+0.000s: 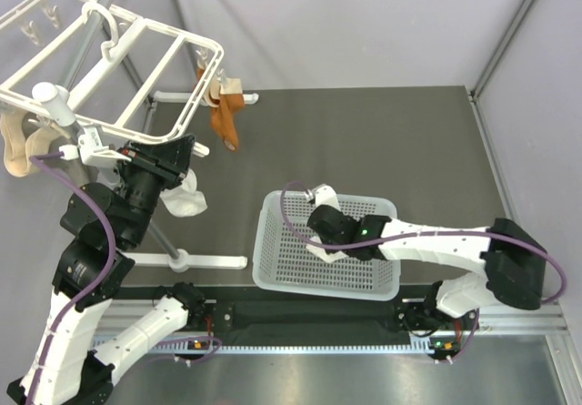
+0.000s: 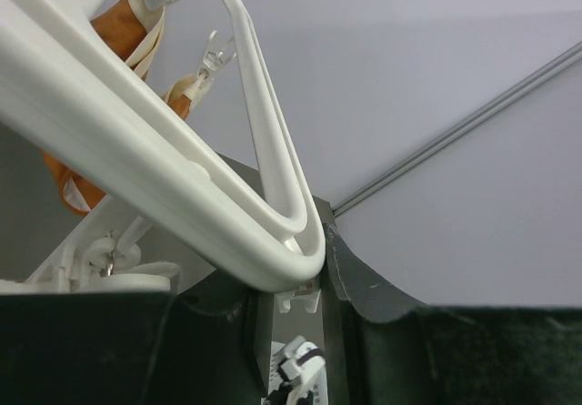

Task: Clip the socks to the hanger
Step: Pick up the sock from the bin.

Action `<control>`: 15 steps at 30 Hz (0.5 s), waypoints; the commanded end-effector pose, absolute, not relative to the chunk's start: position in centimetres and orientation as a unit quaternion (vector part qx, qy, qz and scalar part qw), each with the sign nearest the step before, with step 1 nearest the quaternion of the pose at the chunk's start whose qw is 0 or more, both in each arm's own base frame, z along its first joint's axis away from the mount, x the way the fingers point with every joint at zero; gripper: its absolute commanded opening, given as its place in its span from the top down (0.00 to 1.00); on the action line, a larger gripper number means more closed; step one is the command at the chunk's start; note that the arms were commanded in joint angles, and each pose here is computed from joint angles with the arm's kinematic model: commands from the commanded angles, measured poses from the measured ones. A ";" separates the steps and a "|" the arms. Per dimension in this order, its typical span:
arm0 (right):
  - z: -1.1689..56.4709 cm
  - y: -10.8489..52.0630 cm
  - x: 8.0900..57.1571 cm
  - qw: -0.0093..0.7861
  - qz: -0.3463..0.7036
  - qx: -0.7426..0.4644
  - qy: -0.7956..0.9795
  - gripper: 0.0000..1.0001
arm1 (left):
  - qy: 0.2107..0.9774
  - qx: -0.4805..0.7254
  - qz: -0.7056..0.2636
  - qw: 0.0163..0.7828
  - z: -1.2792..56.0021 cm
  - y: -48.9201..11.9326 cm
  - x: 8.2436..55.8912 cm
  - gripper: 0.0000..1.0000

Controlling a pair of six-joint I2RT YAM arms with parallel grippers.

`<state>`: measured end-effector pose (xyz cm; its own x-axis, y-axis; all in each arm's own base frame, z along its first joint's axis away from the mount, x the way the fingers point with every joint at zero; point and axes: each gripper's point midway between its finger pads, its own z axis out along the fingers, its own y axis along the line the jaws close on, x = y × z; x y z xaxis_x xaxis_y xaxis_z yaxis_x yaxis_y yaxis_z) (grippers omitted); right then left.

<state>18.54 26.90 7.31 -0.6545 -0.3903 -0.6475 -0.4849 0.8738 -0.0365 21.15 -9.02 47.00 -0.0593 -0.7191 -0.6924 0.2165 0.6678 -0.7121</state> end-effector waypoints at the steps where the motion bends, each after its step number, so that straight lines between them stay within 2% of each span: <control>1: 15.0 28.3 20.8 0.436 0.135 -0.204 0.866 1.00 | 0.650 -0.191 -0.344 0.649 46.0 -9.3 21.6 1.00; 6: 21.6 28.1 20.3 0.505 0.229 -0.193 0.809 1.00 | 0.649 -0.192 -0.345 0.650 46.0 -9.2 21.4 1.00; 10: 26.6 29.9 17.5 0.539 0.359 -0.232 0.726 0.98 | 0.649 -0.192 -0.345 0.650 45.9 -9.2 21.4 1.00; 11: 27.1 29.7 16.9 0.541 0.377 -0.236 0.714 0.89 | 0.651 -0.193 -0.345 0.648 45.7 -9.3 21.5 1.00; 12: 26.5 30.0 16.5 0.537 0.388 -0.242 0.709 0.86 | 0.650 -0.193 -0.346 0.648 45.7 -9.3 21.4 1.00; 15: 23.7 30.7 15.7 0.514 0.400 -0.261 0.713 0.90 | 0.650 -0.194 -0.350 0.646 45.5 -9.5 21.5 1.00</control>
<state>16.79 29.01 25.07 -0.3429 0.0556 -0.9377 -0.7126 0.6351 0.2982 21.26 -9.09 46.72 -0.0622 -0.7178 -0.6934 0.2132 0.6692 -0.7119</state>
